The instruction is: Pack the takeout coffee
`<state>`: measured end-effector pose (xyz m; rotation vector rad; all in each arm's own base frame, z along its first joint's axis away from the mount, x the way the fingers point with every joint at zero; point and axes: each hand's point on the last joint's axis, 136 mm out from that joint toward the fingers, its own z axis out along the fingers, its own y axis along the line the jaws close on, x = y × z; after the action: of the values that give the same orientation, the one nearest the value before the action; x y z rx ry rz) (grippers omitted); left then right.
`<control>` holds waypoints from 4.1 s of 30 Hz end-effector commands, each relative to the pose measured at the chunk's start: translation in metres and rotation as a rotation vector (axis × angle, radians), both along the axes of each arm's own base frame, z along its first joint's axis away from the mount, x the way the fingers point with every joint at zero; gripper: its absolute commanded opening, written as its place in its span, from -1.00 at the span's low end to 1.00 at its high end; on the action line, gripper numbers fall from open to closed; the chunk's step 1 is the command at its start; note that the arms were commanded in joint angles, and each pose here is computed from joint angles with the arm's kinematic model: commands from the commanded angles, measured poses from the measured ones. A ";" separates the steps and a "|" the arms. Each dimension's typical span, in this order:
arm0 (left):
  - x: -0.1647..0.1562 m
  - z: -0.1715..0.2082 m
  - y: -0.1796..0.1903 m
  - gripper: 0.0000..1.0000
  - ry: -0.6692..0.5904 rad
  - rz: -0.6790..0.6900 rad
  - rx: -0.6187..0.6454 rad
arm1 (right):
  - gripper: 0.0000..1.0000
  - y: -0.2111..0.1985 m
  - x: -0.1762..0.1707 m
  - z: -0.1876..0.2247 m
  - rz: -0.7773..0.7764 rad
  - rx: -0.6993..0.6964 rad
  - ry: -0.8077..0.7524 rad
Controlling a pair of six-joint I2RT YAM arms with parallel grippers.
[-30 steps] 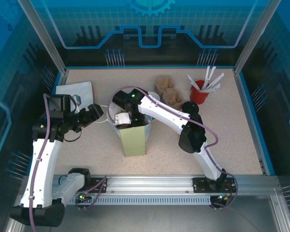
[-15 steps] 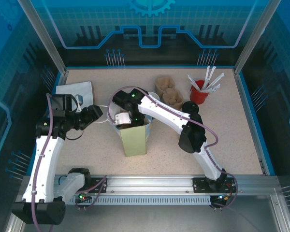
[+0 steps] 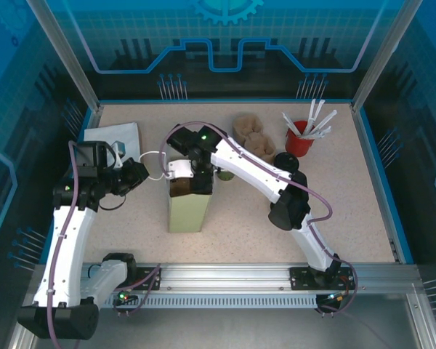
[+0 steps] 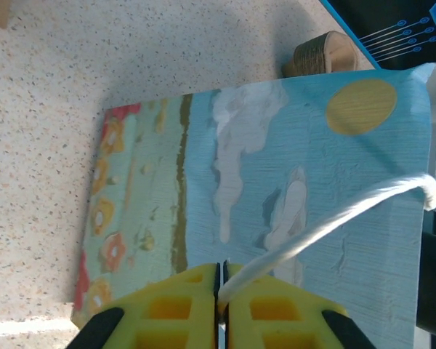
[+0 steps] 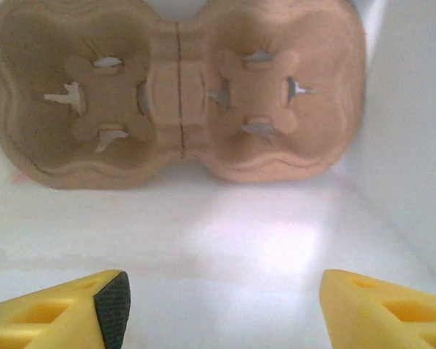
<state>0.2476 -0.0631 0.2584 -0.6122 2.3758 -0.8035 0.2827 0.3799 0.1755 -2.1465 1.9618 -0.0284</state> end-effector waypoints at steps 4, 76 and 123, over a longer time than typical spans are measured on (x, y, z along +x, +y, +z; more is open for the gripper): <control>-0.003 0.001 0.005 -0.90 -0.003 0.015 0.020 | 0.52 -0.007 0.002 0.041 -0.003 0.064 -0.054; 0.034 0.101 -0.002 0.53 -0.053 -0.365 0.361 | 1.00 -0.248 0.000 0.146 -1.198 0.702 -0.269; 0.091 0.010 -0.017 -0.55 0.202 -0.545 0.529 | 1.00 -0.250 0.003 0.138 -1.207 0.690 -0.251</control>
<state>0.3476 -0.0817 0.2462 0.2600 2.8743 -0.3021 0.2844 0.1317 0.3104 -0.3960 2.3129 0.1246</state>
